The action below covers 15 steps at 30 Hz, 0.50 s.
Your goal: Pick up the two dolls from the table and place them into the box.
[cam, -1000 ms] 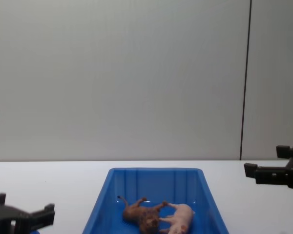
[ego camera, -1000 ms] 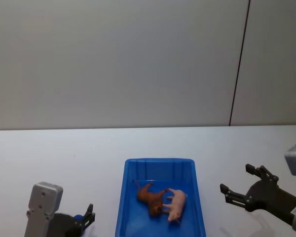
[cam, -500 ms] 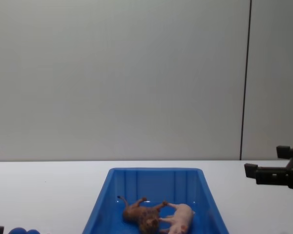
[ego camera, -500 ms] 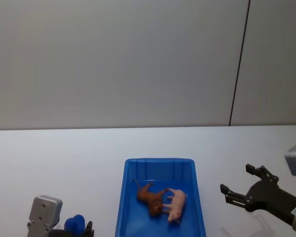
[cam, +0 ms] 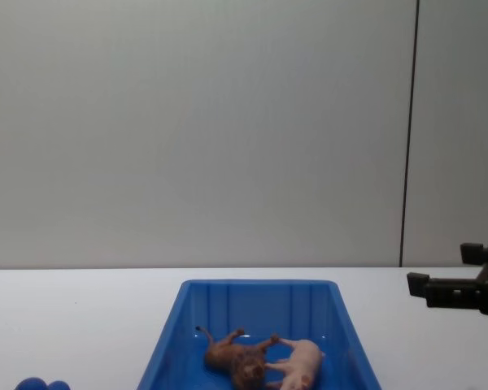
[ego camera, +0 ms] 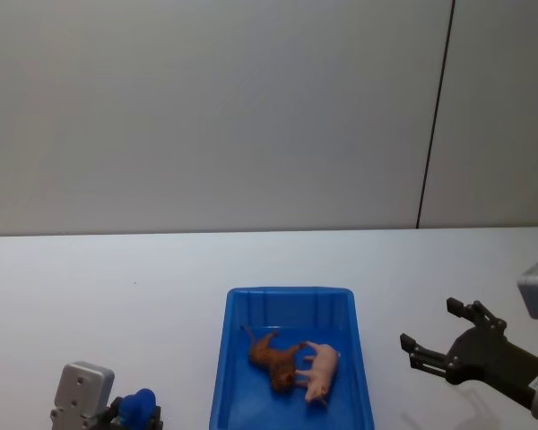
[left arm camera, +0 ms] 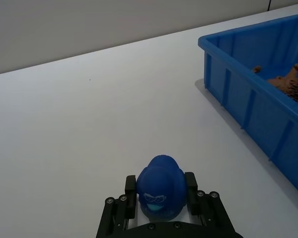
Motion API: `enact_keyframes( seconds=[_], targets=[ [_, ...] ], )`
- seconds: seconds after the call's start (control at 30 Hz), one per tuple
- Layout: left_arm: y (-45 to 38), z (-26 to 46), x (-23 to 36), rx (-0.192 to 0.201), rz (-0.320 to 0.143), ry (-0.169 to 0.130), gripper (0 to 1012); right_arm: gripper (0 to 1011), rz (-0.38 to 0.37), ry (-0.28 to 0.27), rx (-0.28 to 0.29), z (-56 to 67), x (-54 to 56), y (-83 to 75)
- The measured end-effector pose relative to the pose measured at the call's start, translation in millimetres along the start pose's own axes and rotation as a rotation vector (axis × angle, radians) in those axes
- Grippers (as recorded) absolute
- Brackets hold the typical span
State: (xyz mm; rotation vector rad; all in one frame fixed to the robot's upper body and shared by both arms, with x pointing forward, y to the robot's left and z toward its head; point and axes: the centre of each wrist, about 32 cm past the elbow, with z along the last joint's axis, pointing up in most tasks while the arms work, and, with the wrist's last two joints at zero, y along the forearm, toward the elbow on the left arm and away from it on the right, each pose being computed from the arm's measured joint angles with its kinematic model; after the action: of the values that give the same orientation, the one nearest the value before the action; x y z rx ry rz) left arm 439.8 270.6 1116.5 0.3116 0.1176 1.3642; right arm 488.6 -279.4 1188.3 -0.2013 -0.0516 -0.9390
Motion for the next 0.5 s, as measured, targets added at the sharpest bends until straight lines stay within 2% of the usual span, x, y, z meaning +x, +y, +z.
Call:
enact_keyframes(
  seconds=[0.03, 0.23, 0.5],
  targets=[
    [-0.1, 0.1, 0.2, -0.001, -0.001, -0.002, 576, 1001, 0.0, 0.0, 0.0, 0.0, 0.0, 0.0],
    [-1.6, 7.3, -0.1, -0.031, -0.02, -0.023, 525, 1001, 0.0, 0.0, 0.0, 0.0, 0.0, 0.0],
    [-7.9, 28.8, -5.7, -0.118, -0.071, -0.062, 466, 1001, 0.0, 0.0, 0.0, 0.0, 0.0, 0.0]
  ],
)
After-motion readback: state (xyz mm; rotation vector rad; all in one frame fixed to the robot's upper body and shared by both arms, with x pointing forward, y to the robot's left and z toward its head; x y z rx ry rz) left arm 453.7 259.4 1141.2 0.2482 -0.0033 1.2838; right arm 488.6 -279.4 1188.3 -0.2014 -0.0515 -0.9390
